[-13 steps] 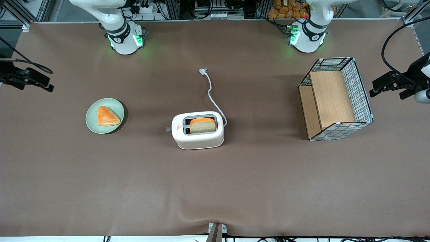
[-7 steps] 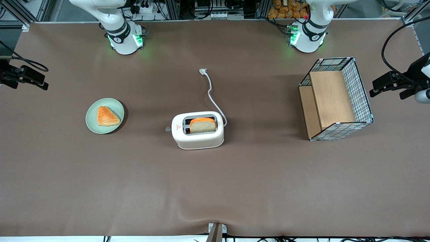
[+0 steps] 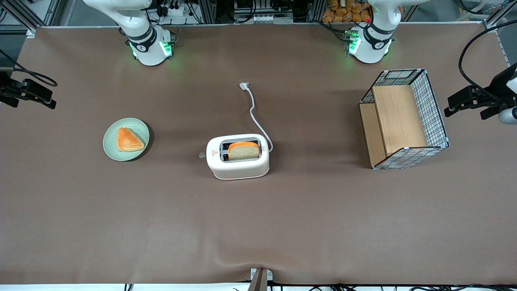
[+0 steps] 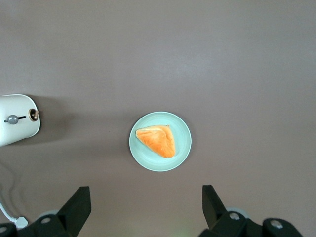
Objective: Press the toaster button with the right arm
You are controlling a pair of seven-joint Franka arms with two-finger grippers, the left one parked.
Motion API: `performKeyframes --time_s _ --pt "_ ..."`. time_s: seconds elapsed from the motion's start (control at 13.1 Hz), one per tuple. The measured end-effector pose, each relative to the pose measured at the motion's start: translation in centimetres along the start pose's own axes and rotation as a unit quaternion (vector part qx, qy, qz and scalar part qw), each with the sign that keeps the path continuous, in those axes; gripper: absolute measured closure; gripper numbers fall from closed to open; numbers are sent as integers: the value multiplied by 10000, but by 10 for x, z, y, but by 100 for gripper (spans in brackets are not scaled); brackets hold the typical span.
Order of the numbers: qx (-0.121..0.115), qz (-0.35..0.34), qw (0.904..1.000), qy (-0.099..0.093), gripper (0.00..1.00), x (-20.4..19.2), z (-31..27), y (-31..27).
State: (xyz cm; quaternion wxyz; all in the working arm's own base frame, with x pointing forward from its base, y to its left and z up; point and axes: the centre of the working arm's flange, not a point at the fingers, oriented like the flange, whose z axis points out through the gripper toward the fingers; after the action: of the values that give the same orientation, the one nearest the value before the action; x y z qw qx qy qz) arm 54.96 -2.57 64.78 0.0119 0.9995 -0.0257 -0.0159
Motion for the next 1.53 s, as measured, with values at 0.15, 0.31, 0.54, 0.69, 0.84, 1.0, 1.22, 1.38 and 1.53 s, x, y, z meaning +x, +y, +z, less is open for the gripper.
performKeyframes --time_s 0.15,0.31,0.54,0.69,0.84,1.0,1.22,1.38,1.53 --pt "0 66 10000 24 0 0 -2 0" --pt "2 344 9994 24 0 0 -2 0" --pt "2 410 9992 23 0 0 -2 1" --pt "2 411 9992 18 0 0 -2 1" --pt "2 404 9992 13 0 0 -2 1" --pt "2 321 9995 6 0 0 -2 2" --pt "2 278 9996 0 0 -1 -1 11" --pt "2 275 9996 -3 0 -1 -1 11" --pt "2 276 9996 -6 0 -1 -1 11"
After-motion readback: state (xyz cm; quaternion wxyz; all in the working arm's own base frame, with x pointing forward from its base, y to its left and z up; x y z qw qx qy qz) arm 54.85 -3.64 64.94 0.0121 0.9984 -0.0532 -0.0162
